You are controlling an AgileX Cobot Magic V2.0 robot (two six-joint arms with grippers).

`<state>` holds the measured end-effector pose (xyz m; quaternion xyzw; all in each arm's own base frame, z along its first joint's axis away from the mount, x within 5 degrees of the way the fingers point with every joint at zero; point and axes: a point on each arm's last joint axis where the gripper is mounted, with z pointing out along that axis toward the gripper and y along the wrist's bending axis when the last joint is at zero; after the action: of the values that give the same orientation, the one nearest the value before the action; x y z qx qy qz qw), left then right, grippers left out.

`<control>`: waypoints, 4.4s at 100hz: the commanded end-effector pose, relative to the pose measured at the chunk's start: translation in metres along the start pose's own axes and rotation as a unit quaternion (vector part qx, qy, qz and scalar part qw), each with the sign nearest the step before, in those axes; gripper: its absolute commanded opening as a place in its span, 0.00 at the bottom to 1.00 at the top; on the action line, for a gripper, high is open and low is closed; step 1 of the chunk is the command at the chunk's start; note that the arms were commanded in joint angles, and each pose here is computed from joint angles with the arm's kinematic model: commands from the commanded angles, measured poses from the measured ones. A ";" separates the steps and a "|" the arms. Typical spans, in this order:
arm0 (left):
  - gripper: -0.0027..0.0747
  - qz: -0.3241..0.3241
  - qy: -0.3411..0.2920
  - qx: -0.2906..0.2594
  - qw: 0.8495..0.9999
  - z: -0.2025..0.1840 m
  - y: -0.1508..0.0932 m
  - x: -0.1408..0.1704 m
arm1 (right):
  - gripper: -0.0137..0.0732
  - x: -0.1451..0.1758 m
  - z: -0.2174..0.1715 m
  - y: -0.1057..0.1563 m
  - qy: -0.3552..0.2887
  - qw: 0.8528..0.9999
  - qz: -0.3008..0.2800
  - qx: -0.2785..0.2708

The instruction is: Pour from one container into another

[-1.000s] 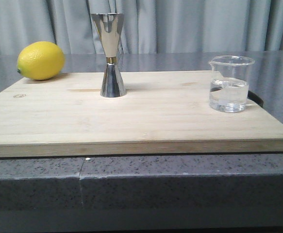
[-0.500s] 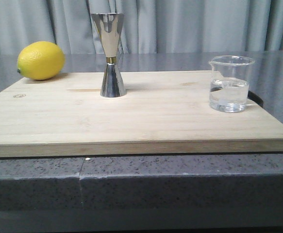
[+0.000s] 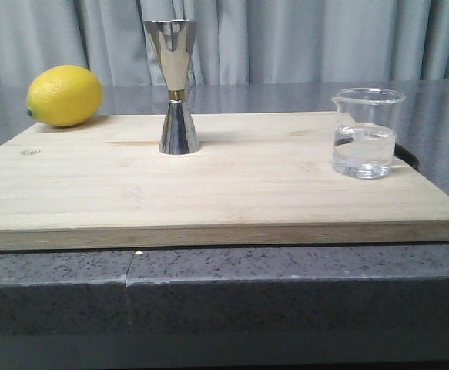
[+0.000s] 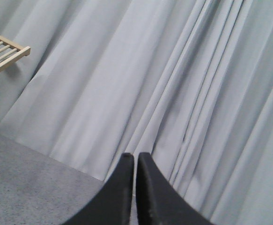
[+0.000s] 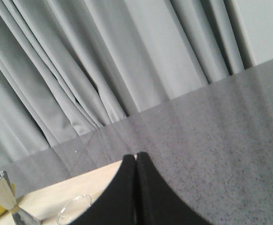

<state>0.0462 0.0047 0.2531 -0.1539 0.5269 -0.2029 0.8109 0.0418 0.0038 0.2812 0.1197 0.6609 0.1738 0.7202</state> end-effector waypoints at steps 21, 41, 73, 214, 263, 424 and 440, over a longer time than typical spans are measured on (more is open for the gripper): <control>0.01 -0.008 0.123 0.020 0.992 0.020 -0.039 -0.044 | 0.07 -0.046 0.037 0.021 0.105 0.986 -0.124 0.023; 0.01 0.096 0.305 0.029 0.947 0.053 -0.053 -0.039 | 0.07 -0.055 0.075 0.024 0.165 0.968 -0.189 0.028; 0.05 0.133 0.393 0.074 0.907 0.104 -0.067 -0.005 | 0.42 -0.043 0.116 0.023 0.207 0.958 -0.199 0.019; 0.71 0.141 0.313 0.257 0.903 0.155 -0.139 0.168 | 0.72 0.048 0.121 0.021 0.228 0.956 -0.175 -0.059; 0.71 0.139 0.307 0.267 0.903 0.175 -0.153 0.193 | 0.72 0.047 0.121 0.021 0.225 0.957 -0.175 -0.060; 0.01 0.108 0.257 0.303 0.911 0.171 -0.179 0.151 | 0.72 0.068 0.122 0.041 0.187 0.952 -0.201 -0.138; 0.01 0.106 0.260 0.310 0.908 0.167 -0.183 0.151 | 0.72 0.080 0.130 0.048 0.181 0.948 -0.212 -0.156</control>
<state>0.2281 -0.2220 0.2559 0.2385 0.6905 -0.2744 0.6254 0.1642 0.0815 0.2264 -0.1643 0.7977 0.1339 0.5646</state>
